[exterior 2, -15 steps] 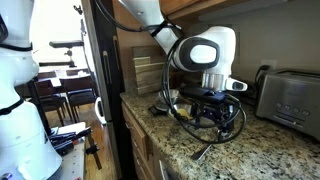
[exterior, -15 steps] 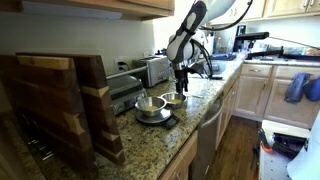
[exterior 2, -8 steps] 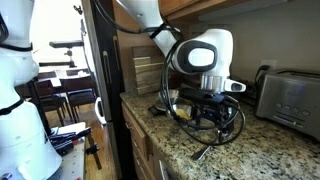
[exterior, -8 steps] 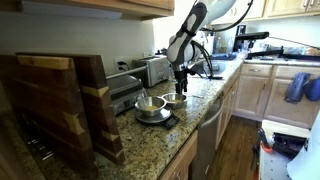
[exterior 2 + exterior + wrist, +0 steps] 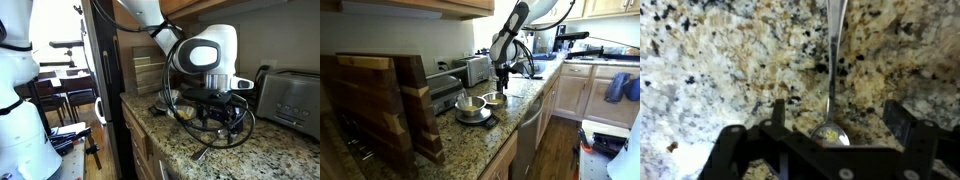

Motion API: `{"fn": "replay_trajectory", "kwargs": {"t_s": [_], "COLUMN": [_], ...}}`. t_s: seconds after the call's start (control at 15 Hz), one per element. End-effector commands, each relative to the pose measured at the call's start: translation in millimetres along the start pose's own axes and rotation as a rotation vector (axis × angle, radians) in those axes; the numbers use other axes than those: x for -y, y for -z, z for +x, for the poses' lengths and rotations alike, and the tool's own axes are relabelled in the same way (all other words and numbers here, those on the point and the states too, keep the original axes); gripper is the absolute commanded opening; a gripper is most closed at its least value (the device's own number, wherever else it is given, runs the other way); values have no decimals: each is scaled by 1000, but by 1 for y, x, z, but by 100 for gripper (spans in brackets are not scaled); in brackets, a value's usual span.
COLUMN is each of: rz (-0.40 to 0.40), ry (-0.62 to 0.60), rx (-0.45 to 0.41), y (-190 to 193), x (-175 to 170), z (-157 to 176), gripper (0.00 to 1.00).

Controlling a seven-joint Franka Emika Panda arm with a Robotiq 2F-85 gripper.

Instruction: Use the spoon to transfer some powder from the silver bowl to the other bowl on the scale

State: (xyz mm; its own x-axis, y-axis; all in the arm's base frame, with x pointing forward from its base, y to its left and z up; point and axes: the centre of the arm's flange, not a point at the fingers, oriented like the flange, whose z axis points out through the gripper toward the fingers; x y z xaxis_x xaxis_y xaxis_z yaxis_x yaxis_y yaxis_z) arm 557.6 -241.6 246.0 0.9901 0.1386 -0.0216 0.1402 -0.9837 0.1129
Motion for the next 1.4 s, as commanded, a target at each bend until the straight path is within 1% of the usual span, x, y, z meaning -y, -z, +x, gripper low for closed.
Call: {"fn": "replay_trajectory", "kwargs": {"t_s": [0.0, 0.13, 0.2, 0.33, 0.4, 0.47, 0.53, 0.6, 0.67, 0.73, 0.87, 0.93, 1.07, 1.13, 1.27, 1.33], "rz": [11, 45, 62, 100, 115, 126, 137, 144, 149, 152, 156, 157, 160, 162, 162, 160], "ry": [-26, -42, -48, -42, -39, -35, -29, -21, -12, -3, 15, 24, 46, 64, 96, 110], "rx": [-52, -64, -70, -85, -94, -100, -106, -112, -116, -120, -119, -117, -115, -111, -110, -108], "y": [5, -1, -4, -8, -10, -11, -12, -13, -15, -16, -19, -22, -23, -24, -21, -19], "x": [-19, -28, -33, -37, -40, -41, -44, -46, -50, -50, -52, -53, -51, -49, -40, -35], "z": [-21, -25, -26, -27, -28, -27, -27, -26, -24, -23, -20, -18, -14, -12, -7, -5], "gripper": [100, 99, 90, 87, 82, 85, 83, 84, 82, 83, 83, 80, 70, 69, 51, 48]}}
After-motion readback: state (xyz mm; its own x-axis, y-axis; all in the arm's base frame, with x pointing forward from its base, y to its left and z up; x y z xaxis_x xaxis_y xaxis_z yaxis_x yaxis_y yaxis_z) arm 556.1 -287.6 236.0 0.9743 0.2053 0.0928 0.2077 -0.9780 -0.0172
